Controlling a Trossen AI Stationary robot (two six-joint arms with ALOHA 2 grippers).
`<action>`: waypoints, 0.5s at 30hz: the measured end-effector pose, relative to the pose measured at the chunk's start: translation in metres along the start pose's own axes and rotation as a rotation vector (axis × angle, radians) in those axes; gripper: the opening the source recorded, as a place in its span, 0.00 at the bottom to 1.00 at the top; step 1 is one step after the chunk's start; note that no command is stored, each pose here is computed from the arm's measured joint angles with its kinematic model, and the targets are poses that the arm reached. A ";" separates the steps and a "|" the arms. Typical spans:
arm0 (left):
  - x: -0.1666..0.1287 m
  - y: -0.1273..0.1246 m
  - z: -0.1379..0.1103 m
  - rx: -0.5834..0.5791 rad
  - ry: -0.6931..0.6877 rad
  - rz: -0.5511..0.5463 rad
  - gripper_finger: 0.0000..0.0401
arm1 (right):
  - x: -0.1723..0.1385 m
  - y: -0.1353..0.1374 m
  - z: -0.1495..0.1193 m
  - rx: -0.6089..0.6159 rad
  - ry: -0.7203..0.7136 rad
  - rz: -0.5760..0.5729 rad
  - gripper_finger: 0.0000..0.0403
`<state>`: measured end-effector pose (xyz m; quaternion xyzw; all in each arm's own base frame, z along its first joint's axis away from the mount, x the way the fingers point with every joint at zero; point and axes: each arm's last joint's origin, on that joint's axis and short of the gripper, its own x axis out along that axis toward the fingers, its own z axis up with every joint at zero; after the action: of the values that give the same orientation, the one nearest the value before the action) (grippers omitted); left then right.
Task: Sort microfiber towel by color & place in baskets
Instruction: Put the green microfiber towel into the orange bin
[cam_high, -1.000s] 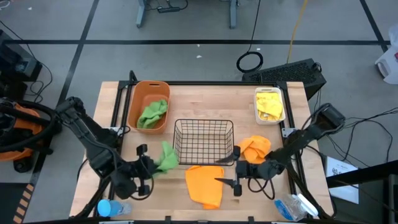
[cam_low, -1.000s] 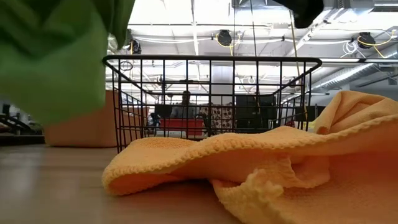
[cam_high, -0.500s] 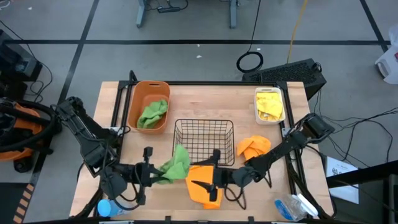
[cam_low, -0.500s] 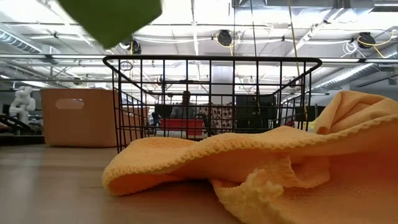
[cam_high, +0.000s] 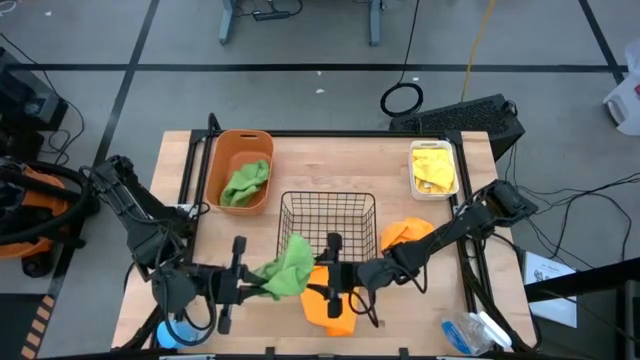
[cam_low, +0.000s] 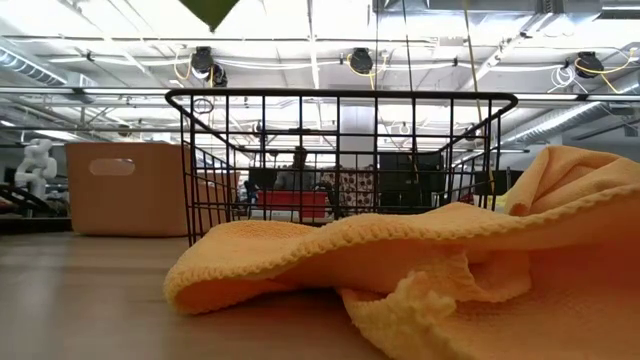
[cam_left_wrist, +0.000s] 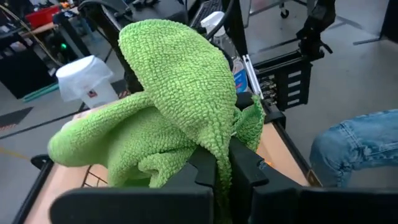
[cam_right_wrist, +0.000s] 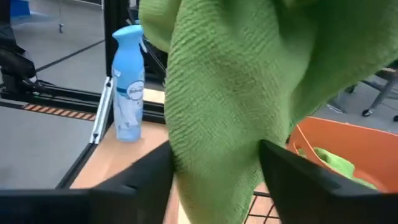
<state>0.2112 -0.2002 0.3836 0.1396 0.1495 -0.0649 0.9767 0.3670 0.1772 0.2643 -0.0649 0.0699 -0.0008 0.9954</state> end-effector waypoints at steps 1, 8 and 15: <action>0.001 0.001 0.000 0.005 -0.002 0.003 0.03 | 0.000 0.000 0.000 0.001 -0.001 0.007 0.48; 0.008 0.007 -0.005 0.008 0.023 0.062 0.05 | -0.003 0.007 0.006 -0.080 -0.064 0.099 0.05; 0.012 0.010 -0.009 -0.007 0.042 0.072 0.06 | -0.012 0.017 0.013 -0.190 -0.103 -0.077 0.15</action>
<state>0.2219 -0.1894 0.3735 0.1428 0.1649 -0.0263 0.9756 0.3570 0.1955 0.2766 -0.1615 0.0159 -0.0293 0.9863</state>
